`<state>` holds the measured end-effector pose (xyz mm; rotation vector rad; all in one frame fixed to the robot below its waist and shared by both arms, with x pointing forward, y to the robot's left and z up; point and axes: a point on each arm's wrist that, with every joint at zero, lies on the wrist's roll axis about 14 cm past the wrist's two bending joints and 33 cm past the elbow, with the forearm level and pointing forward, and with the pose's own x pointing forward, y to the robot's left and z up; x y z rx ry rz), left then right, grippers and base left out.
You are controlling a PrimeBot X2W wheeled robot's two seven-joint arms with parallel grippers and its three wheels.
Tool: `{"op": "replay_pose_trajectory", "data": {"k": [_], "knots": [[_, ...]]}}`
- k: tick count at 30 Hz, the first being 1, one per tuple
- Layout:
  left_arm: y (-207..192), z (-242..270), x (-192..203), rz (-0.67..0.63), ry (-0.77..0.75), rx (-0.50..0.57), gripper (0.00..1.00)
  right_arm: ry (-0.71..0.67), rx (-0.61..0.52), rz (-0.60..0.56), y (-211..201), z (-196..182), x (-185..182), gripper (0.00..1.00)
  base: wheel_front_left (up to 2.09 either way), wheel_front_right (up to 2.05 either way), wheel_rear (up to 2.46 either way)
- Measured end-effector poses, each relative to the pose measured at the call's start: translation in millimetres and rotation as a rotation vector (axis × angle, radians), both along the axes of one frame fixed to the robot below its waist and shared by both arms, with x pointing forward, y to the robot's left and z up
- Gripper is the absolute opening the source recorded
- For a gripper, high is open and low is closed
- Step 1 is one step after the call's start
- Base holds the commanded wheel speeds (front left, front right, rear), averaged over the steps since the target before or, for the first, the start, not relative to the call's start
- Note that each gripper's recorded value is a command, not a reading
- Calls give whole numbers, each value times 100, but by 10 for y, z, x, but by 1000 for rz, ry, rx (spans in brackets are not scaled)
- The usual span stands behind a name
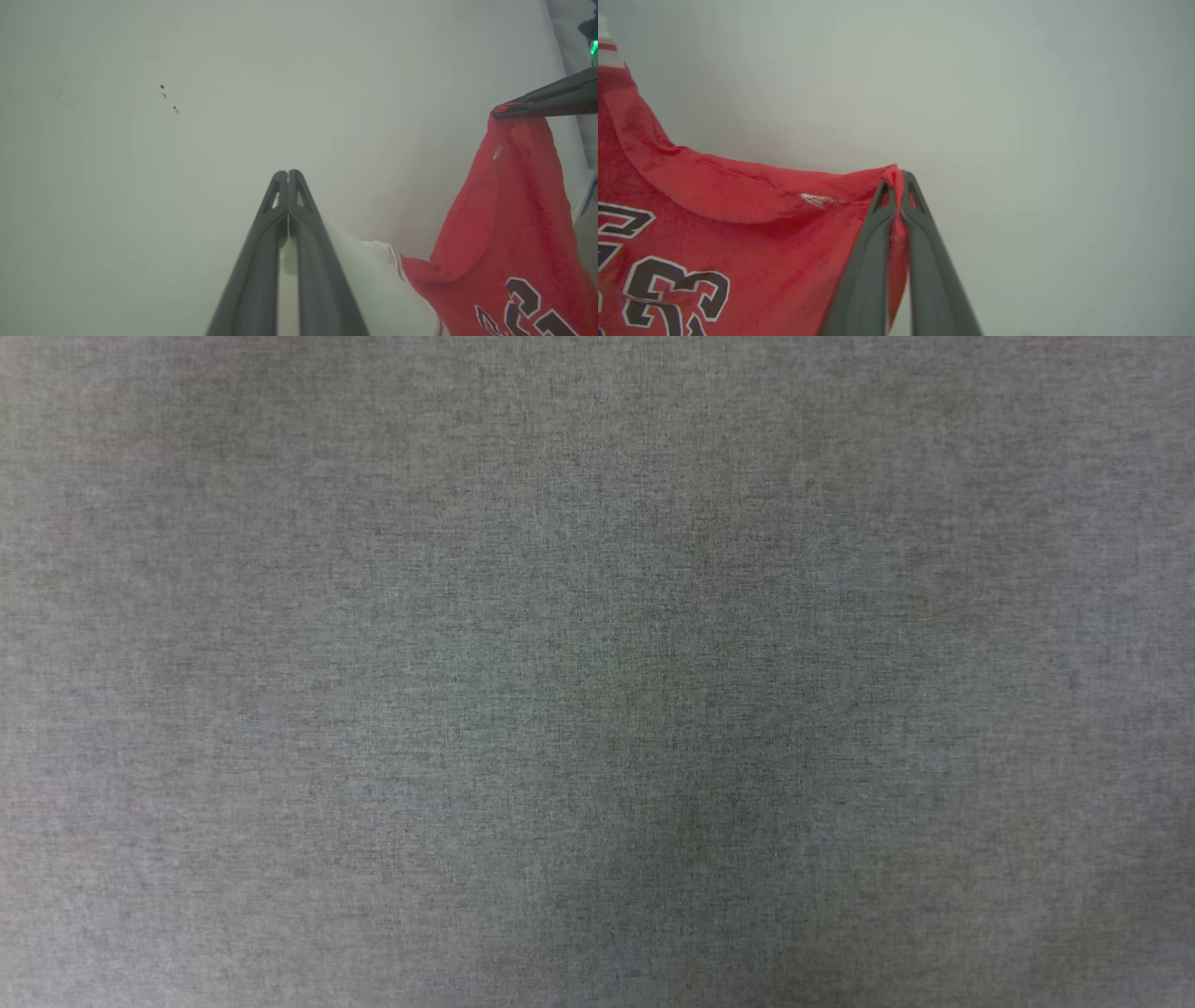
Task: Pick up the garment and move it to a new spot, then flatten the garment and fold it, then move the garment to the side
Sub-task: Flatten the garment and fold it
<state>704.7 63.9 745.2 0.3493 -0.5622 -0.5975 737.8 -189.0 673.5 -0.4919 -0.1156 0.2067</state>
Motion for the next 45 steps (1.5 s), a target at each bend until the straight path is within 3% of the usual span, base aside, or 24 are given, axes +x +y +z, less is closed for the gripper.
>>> {"op": "replay_pose_trajectory", "data": {"k": [9,18,32,38,45], "knots": [[166,-968,2,9,236,-52,0,202,51,42,124,-1016,-114,0,0,0,0],[367,-1728,-503,33,424,-94,0,398,57,83,171,-1819,-766,0,0,0,0],[507,-2310,-2132,43,594,-68,0,542,102,122,-109,-2056,-2205,0,0,0,0],[550,-2547,-2853,53,693,-62,0,629,122,79,-413,-2176,-2898,0,0,0,0],[578,-2903,-3593,76,852,-81,0,722,186,61,-498,-2368,-3635,0,0,0,0]]}}
